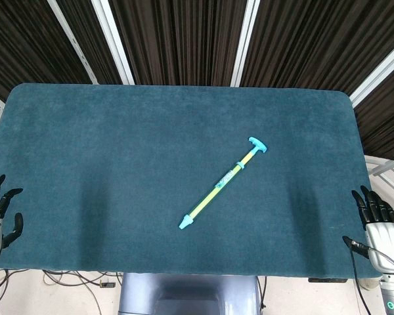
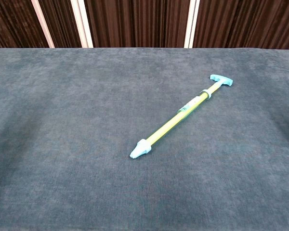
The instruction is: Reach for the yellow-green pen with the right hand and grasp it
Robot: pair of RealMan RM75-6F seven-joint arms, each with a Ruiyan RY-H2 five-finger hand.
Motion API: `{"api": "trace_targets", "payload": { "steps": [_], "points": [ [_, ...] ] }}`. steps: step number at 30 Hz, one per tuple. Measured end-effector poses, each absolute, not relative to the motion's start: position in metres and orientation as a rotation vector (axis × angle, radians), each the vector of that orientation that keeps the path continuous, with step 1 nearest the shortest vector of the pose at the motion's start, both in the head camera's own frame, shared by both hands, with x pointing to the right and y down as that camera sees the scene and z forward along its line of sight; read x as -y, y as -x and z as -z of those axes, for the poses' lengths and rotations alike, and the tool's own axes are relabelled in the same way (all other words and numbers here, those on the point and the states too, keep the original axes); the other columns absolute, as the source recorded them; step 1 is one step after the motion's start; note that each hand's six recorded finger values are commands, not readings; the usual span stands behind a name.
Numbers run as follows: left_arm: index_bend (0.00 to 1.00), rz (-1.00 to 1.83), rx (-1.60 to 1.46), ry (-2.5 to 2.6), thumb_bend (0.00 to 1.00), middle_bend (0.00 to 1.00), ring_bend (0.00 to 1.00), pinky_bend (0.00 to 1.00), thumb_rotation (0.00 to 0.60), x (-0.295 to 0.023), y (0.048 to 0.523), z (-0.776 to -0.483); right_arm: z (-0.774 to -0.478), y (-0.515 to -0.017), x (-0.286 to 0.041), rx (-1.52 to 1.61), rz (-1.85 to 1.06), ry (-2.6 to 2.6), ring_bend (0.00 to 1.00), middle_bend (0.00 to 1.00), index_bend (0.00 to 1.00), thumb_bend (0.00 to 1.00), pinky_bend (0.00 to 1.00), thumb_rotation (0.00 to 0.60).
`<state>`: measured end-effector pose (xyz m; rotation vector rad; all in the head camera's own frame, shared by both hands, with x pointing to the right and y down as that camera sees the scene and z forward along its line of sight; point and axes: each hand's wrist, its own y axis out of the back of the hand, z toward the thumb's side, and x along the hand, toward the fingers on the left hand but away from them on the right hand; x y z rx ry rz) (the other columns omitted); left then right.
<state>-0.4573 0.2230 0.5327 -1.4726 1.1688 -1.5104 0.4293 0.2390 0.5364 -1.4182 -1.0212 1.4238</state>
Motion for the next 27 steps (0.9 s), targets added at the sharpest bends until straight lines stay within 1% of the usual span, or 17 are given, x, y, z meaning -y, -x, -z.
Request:
{"api": "trace_targets", "payload": {
  "steps": [15, 27],
  "points": [
    [0.23, 1.503, -1.171, 1.452, 0.53, 0.0, 0.0, 0.0, 0.6, -0.222, 0.4624, -0.5319, -0.5395, -0.4311, -0.2387, 1.04, -1.448, 1.455, 0.08, 0.04, 0.0, 0.18, 0.18, 0.6],
    [0.23, 1.509, -1.174, 1.447, 0.53, 0.0, 0.0, 0.0, 0.6, -0.223, 0.4627, -0.5336, -0.5356, -0.4288, -0.2404, 1.046, -1.447, 1.474, 0.08, 0.04, 0.0, 0.18, 0.18, 0.6]
  ]
}}
